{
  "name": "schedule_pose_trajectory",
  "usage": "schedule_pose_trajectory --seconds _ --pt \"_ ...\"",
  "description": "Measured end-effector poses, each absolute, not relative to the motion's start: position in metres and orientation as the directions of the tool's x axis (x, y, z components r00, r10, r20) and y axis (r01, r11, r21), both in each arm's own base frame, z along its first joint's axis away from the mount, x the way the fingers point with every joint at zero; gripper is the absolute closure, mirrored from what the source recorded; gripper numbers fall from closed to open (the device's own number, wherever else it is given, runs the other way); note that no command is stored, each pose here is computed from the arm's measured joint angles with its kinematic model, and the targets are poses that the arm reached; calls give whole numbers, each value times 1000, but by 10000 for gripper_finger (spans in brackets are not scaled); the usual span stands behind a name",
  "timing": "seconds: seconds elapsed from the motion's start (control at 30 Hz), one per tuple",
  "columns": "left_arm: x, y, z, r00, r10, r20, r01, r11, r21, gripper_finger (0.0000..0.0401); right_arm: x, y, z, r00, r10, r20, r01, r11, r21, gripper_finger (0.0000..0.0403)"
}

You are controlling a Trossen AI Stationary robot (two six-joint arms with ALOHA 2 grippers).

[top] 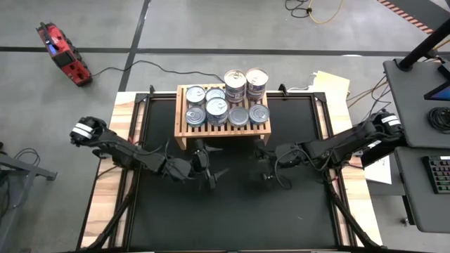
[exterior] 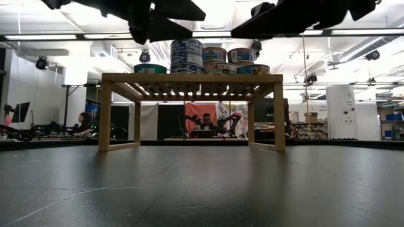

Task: Stack canned seafood by type on shelf
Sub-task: Return to Home Position

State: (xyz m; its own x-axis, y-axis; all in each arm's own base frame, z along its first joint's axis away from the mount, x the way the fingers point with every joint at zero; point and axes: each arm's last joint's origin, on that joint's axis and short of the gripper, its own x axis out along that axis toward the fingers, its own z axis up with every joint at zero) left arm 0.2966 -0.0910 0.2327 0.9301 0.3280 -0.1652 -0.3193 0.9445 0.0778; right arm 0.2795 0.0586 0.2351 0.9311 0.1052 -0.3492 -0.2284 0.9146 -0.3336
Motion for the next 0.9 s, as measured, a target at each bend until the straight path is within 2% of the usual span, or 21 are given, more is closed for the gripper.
schedule_pose_trajectory --seconds 0.5,0.9 --pt "300 -53 251 967 219 -133 -204 972 114 55 267 48 253 953 78 -294 -180 923 -340 214" --pt "290 -47 264 980 155 -127 -139 982 132 55 262 47 253 949 77 -306 -173 938 -299 216"
